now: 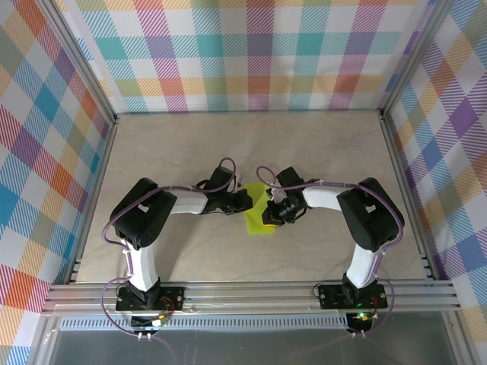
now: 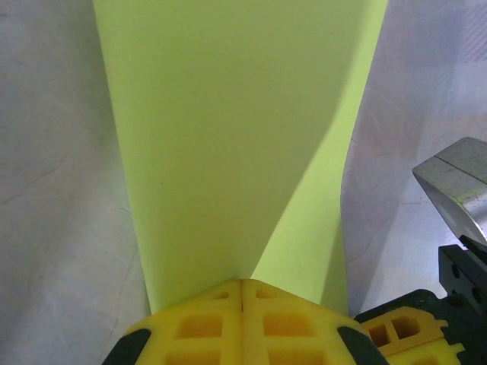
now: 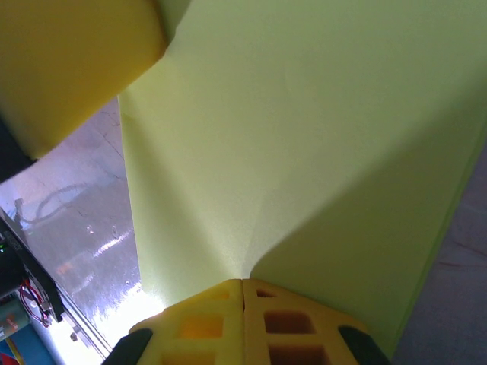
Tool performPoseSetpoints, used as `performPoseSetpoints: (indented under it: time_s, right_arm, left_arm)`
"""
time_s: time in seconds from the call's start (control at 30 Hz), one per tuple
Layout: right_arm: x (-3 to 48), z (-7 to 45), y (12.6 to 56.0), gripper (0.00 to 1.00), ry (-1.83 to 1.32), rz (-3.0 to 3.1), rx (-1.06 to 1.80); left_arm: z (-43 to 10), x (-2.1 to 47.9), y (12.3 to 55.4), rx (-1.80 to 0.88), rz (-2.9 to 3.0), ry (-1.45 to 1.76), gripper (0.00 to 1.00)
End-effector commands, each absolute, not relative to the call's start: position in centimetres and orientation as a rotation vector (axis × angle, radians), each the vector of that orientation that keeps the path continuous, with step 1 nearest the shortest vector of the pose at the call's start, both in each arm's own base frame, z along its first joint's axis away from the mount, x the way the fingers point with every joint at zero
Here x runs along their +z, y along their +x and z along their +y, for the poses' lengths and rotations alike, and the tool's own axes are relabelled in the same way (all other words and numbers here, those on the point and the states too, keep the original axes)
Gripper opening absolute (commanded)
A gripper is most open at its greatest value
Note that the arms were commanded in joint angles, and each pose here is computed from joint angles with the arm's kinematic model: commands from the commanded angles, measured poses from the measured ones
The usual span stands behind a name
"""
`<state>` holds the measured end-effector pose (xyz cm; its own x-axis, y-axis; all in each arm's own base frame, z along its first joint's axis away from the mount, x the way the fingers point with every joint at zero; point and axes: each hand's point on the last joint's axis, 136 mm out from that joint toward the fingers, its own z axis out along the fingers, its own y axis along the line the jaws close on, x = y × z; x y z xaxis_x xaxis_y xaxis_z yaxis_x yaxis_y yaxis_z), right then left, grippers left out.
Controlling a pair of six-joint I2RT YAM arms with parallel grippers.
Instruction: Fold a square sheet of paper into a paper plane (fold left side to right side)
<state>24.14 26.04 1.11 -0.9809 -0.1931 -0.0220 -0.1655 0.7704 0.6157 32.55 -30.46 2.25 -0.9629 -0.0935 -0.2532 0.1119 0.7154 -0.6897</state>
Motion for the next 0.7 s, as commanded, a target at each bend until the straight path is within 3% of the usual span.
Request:
performPoseSetpoints:
  time_s: [0.0, 0.67]
  right_arm:
    - [-4.3, 20.7, 21.2, 0.0, 0.205, -2.919, -0.566]
    - [-4.6, 20.6, 20.9, 0.0, 0.195, -2.912, -0.56]
  left_arm:
    - [-27.4, 0.2, 34.0, -0.968, 2.671, -0.098, 0.0]
    - [-25.7, 2.1, 40.9, -0.927, 2.593, -0.122, 0.0]
